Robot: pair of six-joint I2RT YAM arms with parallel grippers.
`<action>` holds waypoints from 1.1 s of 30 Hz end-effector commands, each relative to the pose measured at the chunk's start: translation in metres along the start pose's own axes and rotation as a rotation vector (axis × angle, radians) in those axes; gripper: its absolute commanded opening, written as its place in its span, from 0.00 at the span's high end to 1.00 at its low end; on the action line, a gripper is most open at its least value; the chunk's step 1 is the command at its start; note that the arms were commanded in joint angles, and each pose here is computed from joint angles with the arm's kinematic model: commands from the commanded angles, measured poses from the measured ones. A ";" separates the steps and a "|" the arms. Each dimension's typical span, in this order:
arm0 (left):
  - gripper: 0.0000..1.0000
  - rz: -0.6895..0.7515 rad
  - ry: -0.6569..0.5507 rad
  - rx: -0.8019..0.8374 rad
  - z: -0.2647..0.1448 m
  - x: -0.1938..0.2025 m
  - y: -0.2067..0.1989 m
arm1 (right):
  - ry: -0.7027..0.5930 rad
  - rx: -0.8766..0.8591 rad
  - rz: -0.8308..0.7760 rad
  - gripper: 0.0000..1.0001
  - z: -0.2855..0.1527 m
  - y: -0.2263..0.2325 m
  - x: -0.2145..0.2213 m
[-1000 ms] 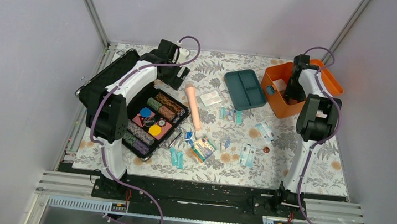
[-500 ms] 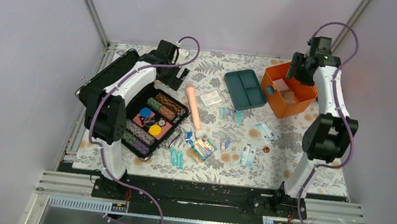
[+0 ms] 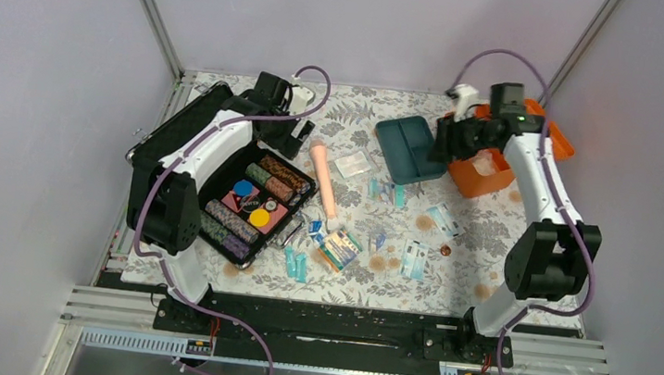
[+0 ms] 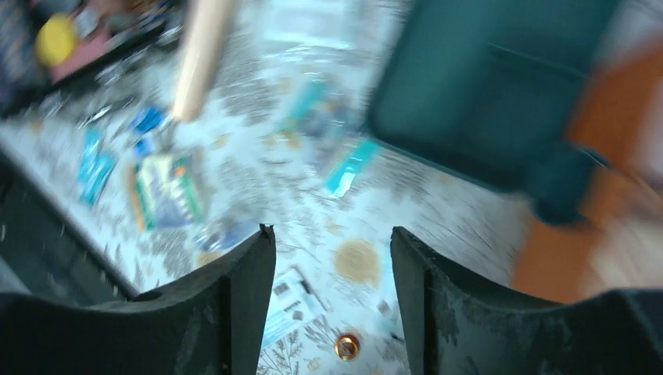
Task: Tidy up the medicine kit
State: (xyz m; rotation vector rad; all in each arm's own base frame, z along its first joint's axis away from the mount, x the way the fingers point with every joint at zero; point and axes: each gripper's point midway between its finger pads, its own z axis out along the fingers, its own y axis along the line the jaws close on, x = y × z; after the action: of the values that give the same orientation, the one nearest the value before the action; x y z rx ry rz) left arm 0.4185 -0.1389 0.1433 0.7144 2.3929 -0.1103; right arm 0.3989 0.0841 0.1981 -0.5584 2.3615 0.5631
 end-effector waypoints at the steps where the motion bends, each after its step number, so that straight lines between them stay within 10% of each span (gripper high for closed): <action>1: 0.12 -0.076 -0.060 0.060 -0.019 -0.013 -0.011 | 0.015 -0.423 -0.385 0.40 0.016 0.110 0.017; 16: 0.12 -0.598 -0.017 0.094 -0.037 0.029 0.034 | 0.394 -0.538 -0.326 0.34 0.117 0.171 0.100; 33: 0.13 -0.610 0.055 0.071 -0.025 0.050 0.049 | 0.655 -0.407 -0.356 0.34 0.155 0.193 0.155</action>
State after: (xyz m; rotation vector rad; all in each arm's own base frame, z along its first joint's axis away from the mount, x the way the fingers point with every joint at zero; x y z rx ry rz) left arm 0.3831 -0.0684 0.1202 -0.0341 2.6426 -0.4130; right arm 0.2694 0.2879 0.0377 -1.5235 2.5856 0.8300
